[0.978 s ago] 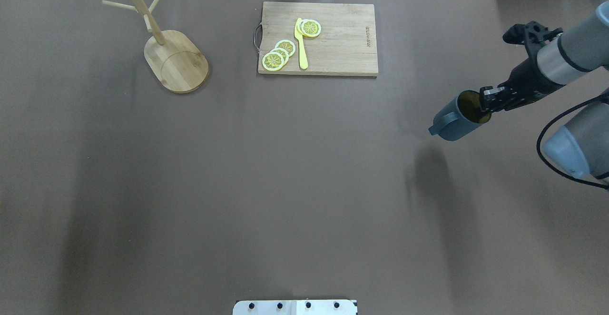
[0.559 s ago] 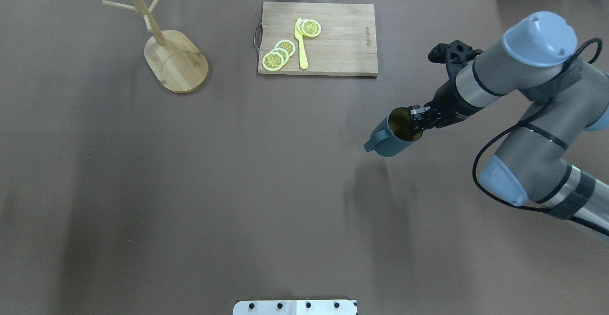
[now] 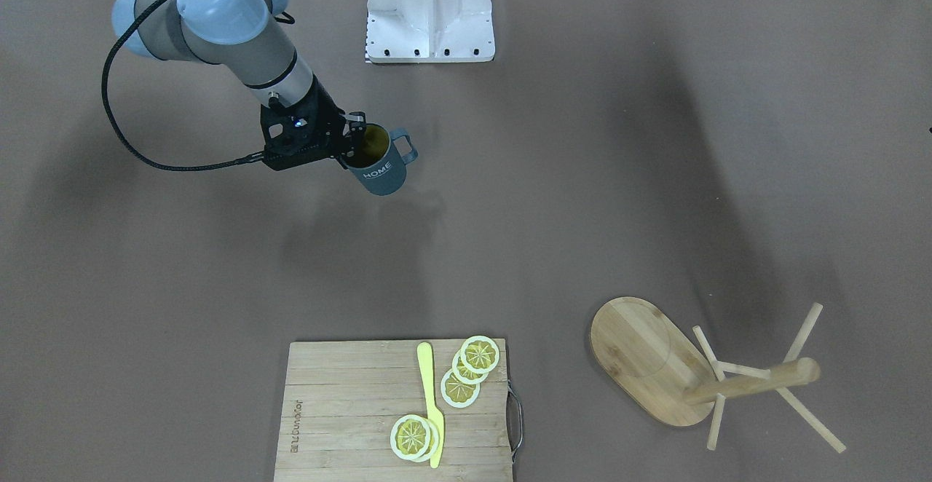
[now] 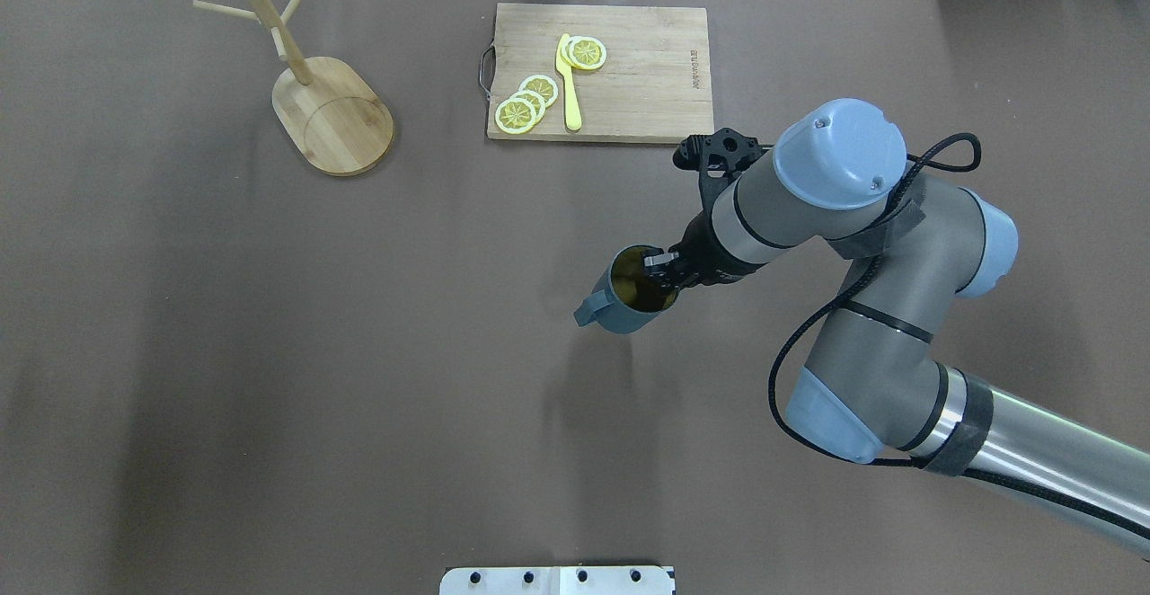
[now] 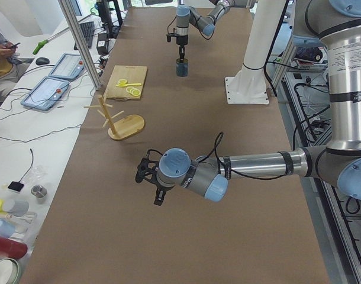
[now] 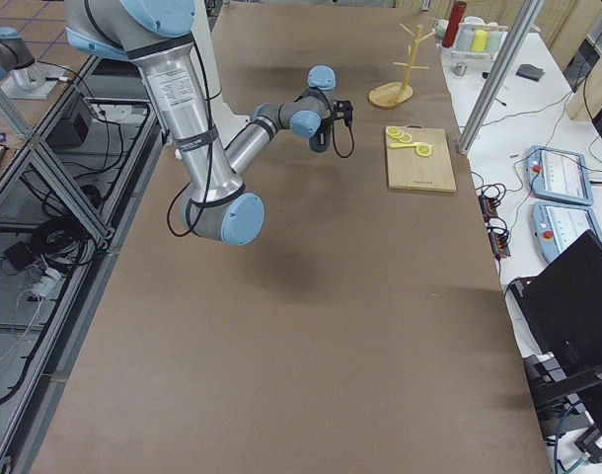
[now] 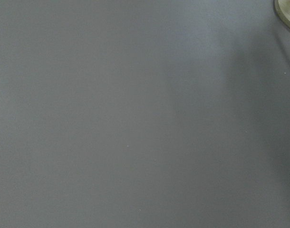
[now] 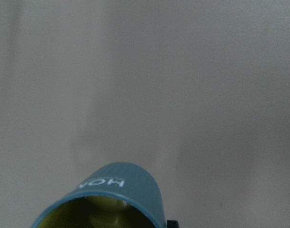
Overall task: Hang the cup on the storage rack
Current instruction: 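Carry the blue mug with the right gripper toward the table center and lower it, then release the mug and raise the right gripper away while the left arm approaches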
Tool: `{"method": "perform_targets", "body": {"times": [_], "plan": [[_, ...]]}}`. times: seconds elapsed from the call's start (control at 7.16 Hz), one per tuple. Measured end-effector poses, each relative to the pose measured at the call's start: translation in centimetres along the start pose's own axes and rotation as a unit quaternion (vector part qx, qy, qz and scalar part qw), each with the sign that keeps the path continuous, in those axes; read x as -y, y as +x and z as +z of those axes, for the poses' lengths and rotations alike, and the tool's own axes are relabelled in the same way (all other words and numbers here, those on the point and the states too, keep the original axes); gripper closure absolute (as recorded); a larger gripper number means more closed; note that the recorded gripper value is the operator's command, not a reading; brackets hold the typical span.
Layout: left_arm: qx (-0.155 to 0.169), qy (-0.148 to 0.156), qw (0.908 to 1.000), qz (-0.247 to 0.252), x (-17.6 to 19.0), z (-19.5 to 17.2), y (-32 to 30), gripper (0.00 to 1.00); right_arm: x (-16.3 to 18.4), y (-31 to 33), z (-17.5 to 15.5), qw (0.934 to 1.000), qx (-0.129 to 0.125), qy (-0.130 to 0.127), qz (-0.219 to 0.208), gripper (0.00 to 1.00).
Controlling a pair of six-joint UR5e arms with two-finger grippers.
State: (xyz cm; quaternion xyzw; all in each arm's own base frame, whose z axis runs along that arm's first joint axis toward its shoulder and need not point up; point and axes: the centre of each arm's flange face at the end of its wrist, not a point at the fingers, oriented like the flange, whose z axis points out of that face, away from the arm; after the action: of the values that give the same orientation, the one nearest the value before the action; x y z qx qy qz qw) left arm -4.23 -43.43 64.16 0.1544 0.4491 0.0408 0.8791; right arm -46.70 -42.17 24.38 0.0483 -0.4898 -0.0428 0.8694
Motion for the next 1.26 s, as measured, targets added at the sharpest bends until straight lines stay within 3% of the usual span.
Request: {"method": "perform_targets", "body": {"times": [0.7,0.98,1.26], "plan": [[-0.01,-0.003,0.9999,0.0,0.0,0.1,0.2,0.02,-2.0,-5.4,4.0,0.9995,-0.017,0.005,-0.025,1.0],[-0.012,-0.003,0.9999,0.0,0.0,0.1,0.3,0.02,-2.4,-5.8,5.1,0.9994,-0.022,-0.002,-0.026,0.86],[-0.013,-0.002,0.9999,0.0,0.0,0.1,0.4,0.02,-2.7,-6.2,5.6,0.9993,-0.023,-0.005,-0.028,0.52]]}}
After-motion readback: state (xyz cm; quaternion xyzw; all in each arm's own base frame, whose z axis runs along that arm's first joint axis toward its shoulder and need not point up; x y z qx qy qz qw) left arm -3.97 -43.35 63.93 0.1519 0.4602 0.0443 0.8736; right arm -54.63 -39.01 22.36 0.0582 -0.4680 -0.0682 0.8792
